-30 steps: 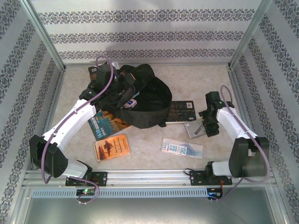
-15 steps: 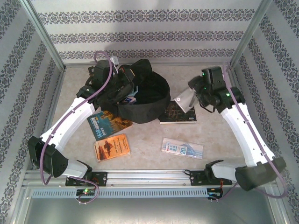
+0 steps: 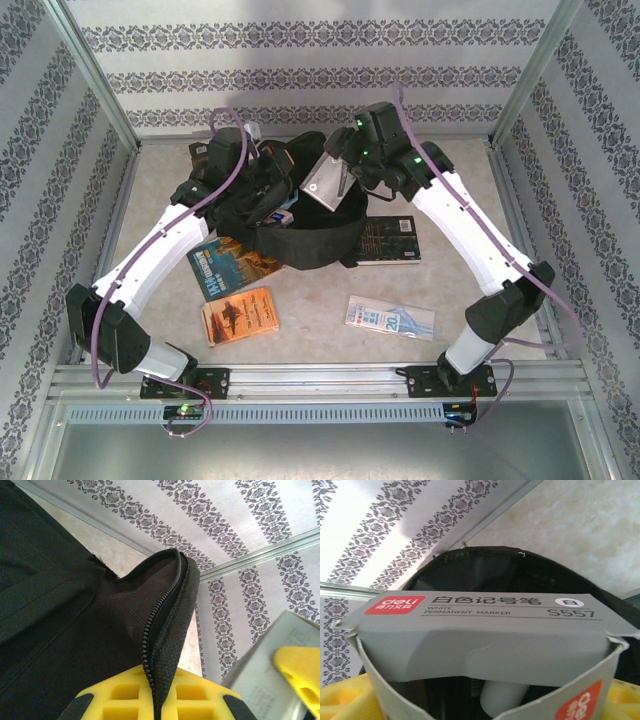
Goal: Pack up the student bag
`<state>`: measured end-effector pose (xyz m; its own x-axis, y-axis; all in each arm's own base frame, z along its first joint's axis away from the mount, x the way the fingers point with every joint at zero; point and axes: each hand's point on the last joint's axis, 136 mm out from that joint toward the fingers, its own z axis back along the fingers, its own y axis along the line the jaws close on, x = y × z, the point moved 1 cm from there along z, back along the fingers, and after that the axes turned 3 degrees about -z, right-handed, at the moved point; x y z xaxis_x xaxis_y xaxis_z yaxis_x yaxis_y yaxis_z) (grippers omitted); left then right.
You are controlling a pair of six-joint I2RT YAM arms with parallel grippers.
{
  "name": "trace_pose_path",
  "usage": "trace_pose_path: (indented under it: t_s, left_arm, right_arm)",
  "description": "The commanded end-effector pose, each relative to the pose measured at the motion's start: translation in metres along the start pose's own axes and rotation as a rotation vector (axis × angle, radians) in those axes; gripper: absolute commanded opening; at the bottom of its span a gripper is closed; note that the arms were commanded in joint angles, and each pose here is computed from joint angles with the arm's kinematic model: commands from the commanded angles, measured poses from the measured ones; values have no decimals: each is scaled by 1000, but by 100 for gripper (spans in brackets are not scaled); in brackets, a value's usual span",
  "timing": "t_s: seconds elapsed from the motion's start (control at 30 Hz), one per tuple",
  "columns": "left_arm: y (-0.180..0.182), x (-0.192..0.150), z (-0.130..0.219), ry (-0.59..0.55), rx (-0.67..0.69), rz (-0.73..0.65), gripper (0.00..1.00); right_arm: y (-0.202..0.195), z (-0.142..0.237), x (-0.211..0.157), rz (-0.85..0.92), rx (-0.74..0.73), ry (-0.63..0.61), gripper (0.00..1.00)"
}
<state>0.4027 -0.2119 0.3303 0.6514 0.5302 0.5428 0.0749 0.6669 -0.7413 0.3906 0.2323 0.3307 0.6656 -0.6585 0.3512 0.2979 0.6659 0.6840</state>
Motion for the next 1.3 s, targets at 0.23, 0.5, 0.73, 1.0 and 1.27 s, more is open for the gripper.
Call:
trace_pose_path:
  t_s: [0.23, 0.5, 0.73, 1.0, 1.27]
  left_arm:
    - [-91, 53, 19, -159, -272, -33, 0]
    - [-109, 42, 9, -144, -339, -28, 0]
    - [-99, 43, 5, -174, -302, -30, 0]
    - [-85, 47, 8, -195, -265, -40, 0]
    - [-41, 42, 8, -194, -144, -25, 0]
  right_arm:
    - [-43, -41, -23, -184, -245, -23, 75]
    - [-42, -91, -54, -334, -303, 94, 78]
    - [-11, -126, -72, -391, -172, 213, 98]
    - [6, -124, -63, -268, 35, 220, 98]
    - [10, -59, -52, 280, 125, 127, 98]
